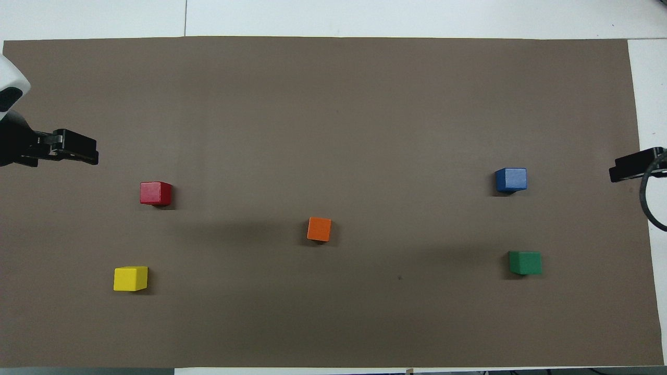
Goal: Transfer red block to right arm and stack on blue block
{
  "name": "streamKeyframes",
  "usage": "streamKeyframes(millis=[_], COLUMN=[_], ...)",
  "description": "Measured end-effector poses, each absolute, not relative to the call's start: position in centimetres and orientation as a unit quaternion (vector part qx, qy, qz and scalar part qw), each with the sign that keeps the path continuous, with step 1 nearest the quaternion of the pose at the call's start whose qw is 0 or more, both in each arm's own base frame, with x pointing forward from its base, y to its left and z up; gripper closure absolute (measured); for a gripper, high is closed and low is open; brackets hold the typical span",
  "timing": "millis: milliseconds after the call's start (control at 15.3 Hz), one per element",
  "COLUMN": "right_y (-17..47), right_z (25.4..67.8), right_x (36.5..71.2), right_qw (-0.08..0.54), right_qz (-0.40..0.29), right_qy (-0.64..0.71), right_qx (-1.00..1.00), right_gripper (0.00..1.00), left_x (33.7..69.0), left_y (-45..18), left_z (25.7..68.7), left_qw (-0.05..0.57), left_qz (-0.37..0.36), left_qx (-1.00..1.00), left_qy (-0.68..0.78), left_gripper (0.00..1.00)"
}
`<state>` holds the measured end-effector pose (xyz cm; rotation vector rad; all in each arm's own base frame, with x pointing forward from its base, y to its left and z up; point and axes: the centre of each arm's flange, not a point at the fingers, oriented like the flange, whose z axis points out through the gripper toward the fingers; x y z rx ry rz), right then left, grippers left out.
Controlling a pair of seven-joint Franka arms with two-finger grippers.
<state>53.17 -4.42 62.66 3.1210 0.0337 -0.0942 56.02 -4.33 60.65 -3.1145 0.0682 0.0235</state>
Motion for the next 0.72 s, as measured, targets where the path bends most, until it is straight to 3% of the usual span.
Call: streamKeyframes(millis=[720], right_y=[-4.41], right_z=[62.16], right_x=[53.08], right_qw=[0.009], right_qz=[-0.037], right_qy=[0.012], right_qx=[0.999], right_gripper=[0.0], left_x=[55.48], left_y=[-5.01], left_z=[60.21], left_qw=[0.014], left_qz=[-0.007], left_qx=[-1.0], left_qy=[0.017], left_gripper=[0.0])
